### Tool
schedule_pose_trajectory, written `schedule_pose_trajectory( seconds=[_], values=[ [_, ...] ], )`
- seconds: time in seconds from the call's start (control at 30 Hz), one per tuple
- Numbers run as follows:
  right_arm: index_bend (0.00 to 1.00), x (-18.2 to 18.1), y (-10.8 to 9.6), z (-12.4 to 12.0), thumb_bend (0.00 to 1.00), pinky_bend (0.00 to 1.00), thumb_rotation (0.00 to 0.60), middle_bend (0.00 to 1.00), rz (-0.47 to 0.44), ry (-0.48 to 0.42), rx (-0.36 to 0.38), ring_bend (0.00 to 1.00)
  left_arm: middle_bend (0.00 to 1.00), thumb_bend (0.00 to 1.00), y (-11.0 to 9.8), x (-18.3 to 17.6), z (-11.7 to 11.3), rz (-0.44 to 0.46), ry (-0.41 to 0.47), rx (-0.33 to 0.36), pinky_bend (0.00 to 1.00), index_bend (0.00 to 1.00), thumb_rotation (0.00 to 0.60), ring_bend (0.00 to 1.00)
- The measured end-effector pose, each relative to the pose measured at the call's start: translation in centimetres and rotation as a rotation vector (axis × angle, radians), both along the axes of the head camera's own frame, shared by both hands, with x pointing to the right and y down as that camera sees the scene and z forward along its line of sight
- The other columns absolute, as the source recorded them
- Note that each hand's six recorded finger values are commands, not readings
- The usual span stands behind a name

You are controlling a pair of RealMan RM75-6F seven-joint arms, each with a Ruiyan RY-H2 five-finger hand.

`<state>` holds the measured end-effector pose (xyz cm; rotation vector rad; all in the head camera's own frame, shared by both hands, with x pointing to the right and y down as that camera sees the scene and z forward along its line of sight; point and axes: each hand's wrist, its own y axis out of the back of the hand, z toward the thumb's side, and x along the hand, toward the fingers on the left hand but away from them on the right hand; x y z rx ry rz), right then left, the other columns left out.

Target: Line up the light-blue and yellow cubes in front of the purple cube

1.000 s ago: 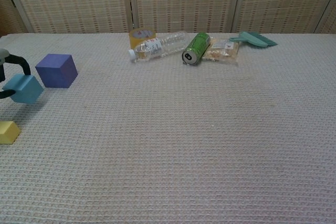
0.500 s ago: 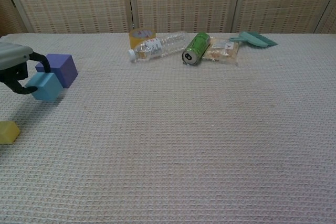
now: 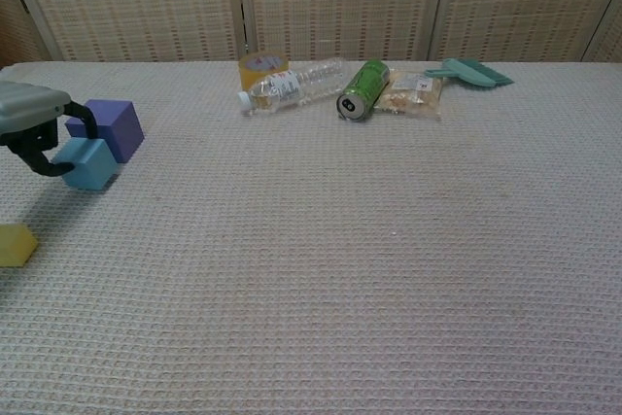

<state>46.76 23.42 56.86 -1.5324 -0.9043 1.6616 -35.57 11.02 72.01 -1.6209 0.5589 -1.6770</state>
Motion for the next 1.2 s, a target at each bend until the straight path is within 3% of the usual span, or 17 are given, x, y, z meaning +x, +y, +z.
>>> schedule_pose_trajectory(
  seconds=[0.17, 0.6, 1.2],
  values=[
    [0.00, -0.07, 0.09, -0.11, 0.00, 0.00, 0.600, 0.00, -0.002, 0.004, 0.002, 0.00, 1.00, 0.37, -0.05, -0.17, 0.16, -0.009, -0.009, -0.010, 1.00, 0.50, 0.600, 1.00],
    [0.00, -0.09, 0.13, -0.03, 0.00, 0.00, 0.600, 0.00, -0.002, 0.011, -0.003, 0.00, 1.00, 0.36, -0.25, -0.50, 0.92, -0.019, -0.026, -0.018, 1.00, 0.36, 0.600, 1.00],
    [0.00, -0.10, 0.31, -0.17, 0.00, 0.00, 0.600, 0.00, -0.002, 0.018, -0.004, 0.00, 1.00, 0.35, -0.02, -0.03, 0.79, -0.008, -0.013, -0.037, 1.00, 0.28, 0.600, 1.00]
  ],
)
